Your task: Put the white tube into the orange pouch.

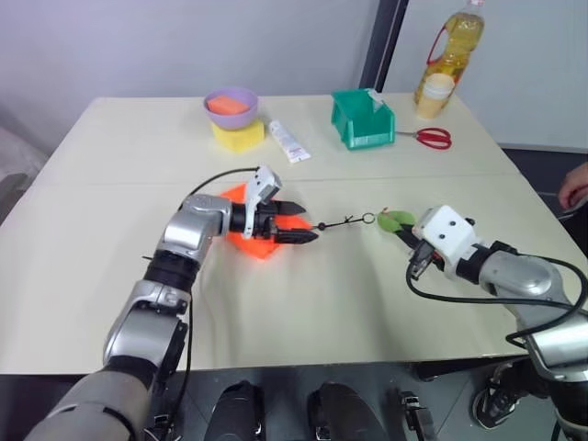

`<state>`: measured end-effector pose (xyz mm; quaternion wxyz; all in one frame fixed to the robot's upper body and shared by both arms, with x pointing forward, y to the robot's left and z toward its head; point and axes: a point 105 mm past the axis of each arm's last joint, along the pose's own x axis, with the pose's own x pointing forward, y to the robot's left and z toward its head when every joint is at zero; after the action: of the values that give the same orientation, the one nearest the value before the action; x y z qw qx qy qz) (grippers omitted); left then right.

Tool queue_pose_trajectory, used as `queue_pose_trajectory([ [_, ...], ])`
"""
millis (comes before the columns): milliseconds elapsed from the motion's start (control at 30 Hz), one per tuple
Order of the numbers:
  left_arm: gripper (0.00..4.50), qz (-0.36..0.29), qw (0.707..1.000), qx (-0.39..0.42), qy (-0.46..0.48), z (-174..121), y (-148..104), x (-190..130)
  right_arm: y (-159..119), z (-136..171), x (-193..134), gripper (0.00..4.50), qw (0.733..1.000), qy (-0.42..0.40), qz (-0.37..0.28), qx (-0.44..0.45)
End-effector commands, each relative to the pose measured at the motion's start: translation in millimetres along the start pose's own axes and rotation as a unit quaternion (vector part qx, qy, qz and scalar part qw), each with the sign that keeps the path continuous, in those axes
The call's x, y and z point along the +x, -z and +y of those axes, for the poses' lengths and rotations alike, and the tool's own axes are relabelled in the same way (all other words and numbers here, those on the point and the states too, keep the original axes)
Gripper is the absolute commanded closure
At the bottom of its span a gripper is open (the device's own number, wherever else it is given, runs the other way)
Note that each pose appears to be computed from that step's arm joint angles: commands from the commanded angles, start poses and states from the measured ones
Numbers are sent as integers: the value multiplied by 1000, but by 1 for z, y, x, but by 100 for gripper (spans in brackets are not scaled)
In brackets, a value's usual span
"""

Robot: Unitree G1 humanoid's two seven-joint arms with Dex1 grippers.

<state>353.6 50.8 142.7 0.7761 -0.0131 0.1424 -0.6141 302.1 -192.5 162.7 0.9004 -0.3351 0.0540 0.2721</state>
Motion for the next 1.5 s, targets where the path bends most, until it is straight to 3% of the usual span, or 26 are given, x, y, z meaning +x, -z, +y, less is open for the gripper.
queue_pose_trajectory([
  [33, 3, -21, 999, -38, -9, -10, 2, -9, -20, -10, -6, 450, 999, 25, -36, -25],
  [233, 3, -63, 995, -60, -43, -8, -5, -22, -33, 0, -7, 450, 997, -2, -67, -27],
  [400, 3, -79, 992, -57, -77, 2, -12, -34, -49, 29, -13, 450, 991, -82, -107, -13],
  [500, 3, -71, 992, -46, -93, 7, -10, -43, -44, 54, -23, 450, 984, -154, -91, -2],
  [633, 3, -45, 993, -32, -100, 10, -2, -55, -28, 65, -30, 450, 982, -180, -49, -1],
  [900, 3, 24, 994, 0, -104, 13, 20, -72, -17, 58, -28, 450, 989, -149, -25, -8],
  [1000, 3, 46, 994, 13, -100, 13, 28, -73, 7, 30, -24, 450, 996, -76, 34, -41],
  [1100, 3, 49, 994, 15, -94, 11, 30, -71, 22, 8, -24, 450, 996, -24, 70, -55],
  [1500, 3, 52, 995, 17, -88, 8, 32, -70, 35, -11, -20, 450, 994, 34, 92, -55],
])
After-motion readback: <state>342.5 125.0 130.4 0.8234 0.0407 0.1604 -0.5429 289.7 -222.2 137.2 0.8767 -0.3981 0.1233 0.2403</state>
